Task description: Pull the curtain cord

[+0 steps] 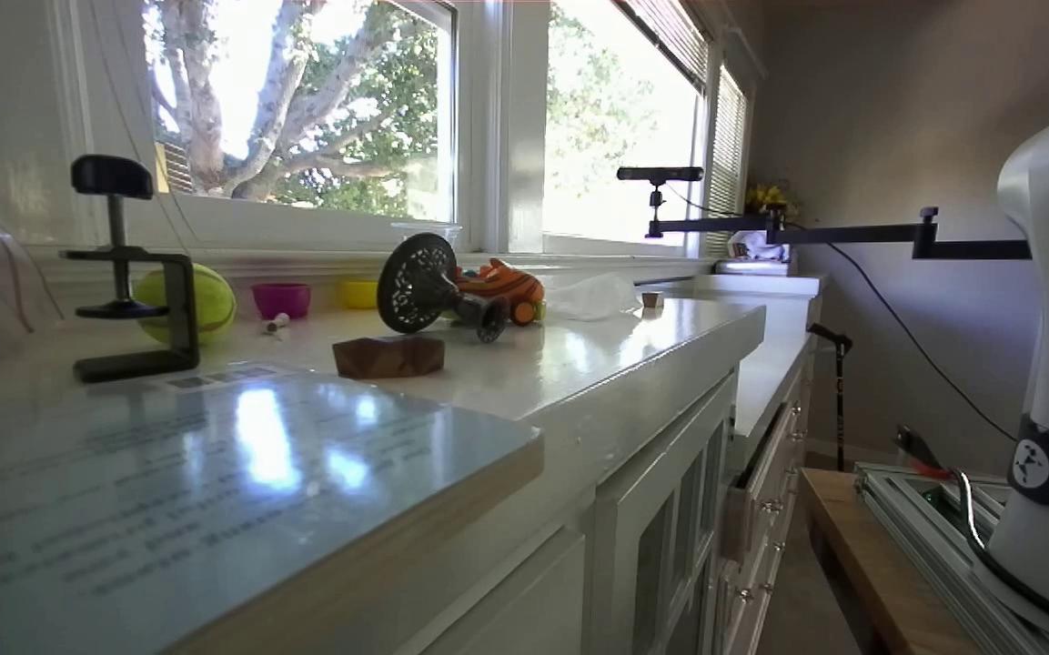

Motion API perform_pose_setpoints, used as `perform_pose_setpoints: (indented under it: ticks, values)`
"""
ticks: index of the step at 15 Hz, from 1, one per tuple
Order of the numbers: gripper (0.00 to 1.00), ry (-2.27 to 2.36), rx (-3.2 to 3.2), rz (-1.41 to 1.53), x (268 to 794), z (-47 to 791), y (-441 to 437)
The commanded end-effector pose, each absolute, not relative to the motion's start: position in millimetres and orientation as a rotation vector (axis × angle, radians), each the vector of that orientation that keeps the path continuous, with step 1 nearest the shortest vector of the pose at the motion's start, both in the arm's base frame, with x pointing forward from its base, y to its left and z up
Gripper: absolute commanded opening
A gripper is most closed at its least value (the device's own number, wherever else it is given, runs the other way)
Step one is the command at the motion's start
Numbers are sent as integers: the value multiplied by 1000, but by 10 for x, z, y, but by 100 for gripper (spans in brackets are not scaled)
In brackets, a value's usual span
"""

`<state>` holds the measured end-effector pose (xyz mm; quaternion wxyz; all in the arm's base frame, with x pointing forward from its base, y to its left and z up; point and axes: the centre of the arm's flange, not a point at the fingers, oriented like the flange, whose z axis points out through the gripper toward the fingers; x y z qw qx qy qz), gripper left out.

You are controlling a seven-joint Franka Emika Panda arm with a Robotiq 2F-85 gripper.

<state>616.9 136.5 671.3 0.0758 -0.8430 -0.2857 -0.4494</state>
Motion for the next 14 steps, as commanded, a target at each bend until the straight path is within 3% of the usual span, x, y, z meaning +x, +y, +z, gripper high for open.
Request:
perform_pose_setpoints:
  ticks: [1, 14]
  values:
    - [0, -990, -2495, -1179, 5976, 6304, 1538]
    - [0, -1150, -2410, -1361, 6093, 6767, 1607]
